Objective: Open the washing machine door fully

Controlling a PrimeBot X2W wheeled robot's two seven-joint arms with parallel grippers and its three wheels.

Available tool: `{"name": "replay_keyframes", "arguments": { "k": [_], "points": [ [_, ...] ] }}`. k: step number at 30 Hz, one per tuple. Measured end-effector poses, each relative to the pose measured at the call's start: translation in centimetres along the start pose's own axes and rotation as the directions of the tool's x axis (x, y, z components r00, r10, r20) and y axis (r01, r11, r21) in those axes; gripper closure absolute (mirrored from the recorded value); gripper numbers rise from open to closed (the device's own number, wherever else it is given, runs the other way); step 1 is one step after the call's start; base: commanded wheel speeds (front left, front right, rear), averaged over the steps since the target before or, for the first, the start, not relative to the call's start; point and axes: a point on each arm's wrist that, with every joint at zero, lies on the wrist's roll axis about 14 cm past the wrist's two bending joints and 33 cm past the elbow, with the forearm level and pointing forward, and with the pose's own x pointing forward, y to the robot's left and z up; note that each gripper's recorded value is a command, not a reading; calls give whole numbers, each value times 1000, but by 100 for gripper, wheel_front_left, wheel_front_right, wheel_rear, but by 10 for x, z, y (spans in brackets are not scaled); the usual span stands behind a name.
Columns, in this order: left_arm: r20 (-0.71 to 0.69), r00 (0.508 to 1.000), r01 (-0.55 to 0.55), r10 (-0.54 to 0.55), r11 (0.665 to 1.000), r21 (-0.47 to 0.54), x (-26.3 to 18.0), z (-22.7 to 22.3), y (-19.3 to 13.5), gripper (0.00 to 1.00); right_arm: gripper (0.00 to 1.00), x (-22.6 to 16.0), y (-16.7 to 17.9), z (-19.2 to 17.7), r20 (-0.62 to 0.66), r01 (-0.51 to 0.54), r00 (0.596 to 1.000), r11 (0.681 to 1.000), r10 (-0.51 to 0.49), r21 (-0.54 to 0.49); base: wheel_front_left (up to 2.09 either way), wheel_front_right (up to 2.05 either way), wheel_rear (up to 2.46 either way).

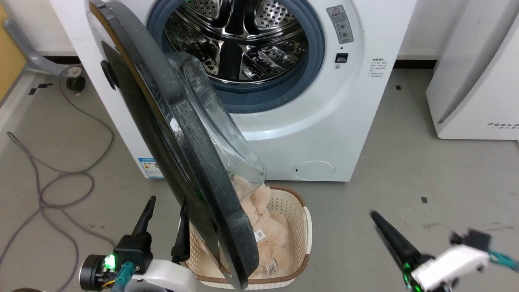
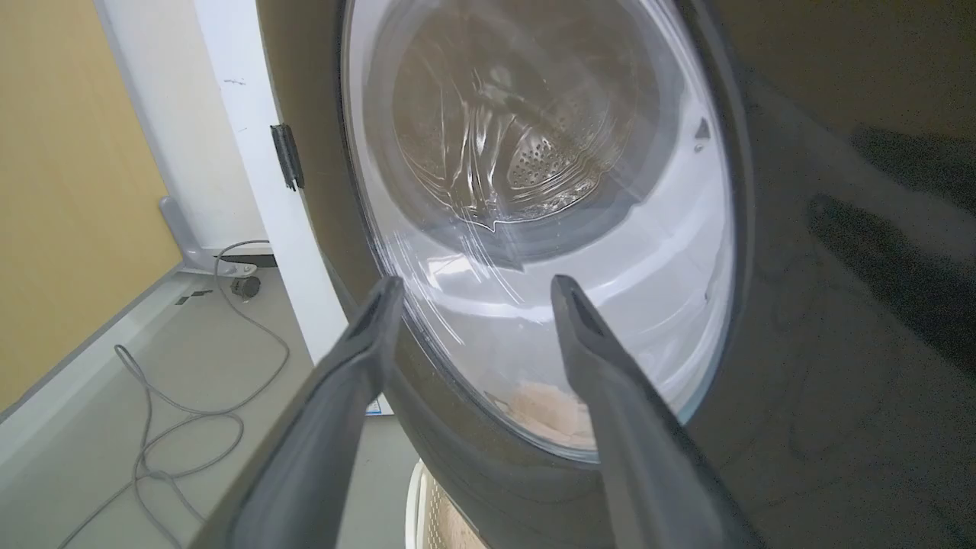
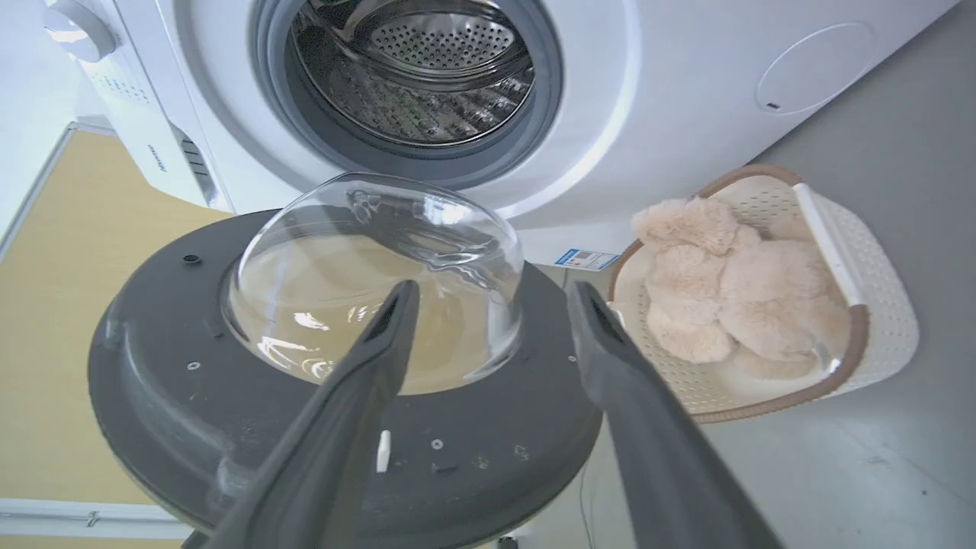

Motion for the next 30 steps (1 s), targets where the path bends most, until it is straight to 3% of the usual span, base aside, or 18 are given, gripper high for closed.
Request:
{"name": "replay_keyframes", "arguments": {
  "k": [5, 11, 15, 19, 26, 30],
  "points": [
    [-8, 1000, -1, 1, 1000, 3, -2, -2, 1, 0, 0, -28, -45, 33, 206, 167, 970, 967, -126, -194, 0, 0, 0],
    [-3, 1000, -15, 15, 1000, -7, -1, -1, 3, 0, 0, -52, -72, 70, 387, 330, 905, 865, -176, -379, 0, 0, 0],
    [-8, 1000, -24, 24, 1000, -9, -2, -2, 5, 0, 0, -65, -66, 102, 498, 415, 856, 758, -138, -503, 0, 0, 0],
    [-12, 1000, -25, 25, 1000, -8, -3, -3, 6, 0, 0, -67, -22, 124, 585, 452, 811, 626, 8, -635, 0, 0, 0],
    [-11, 1000, -28, 28, 1000, -8, -4, -3, 7, 0, 0, -68, 46, 115, 536, 451, 833, 394, 136, -801, 0, 0, 0],
    [-14, 1000, -28, 28, 1000, -6, -4, -4, 7, 0, 0, -68, 57, 97, 484, 414, 864, 354, 137, -839, 0, 0, 0]
  ]
}}
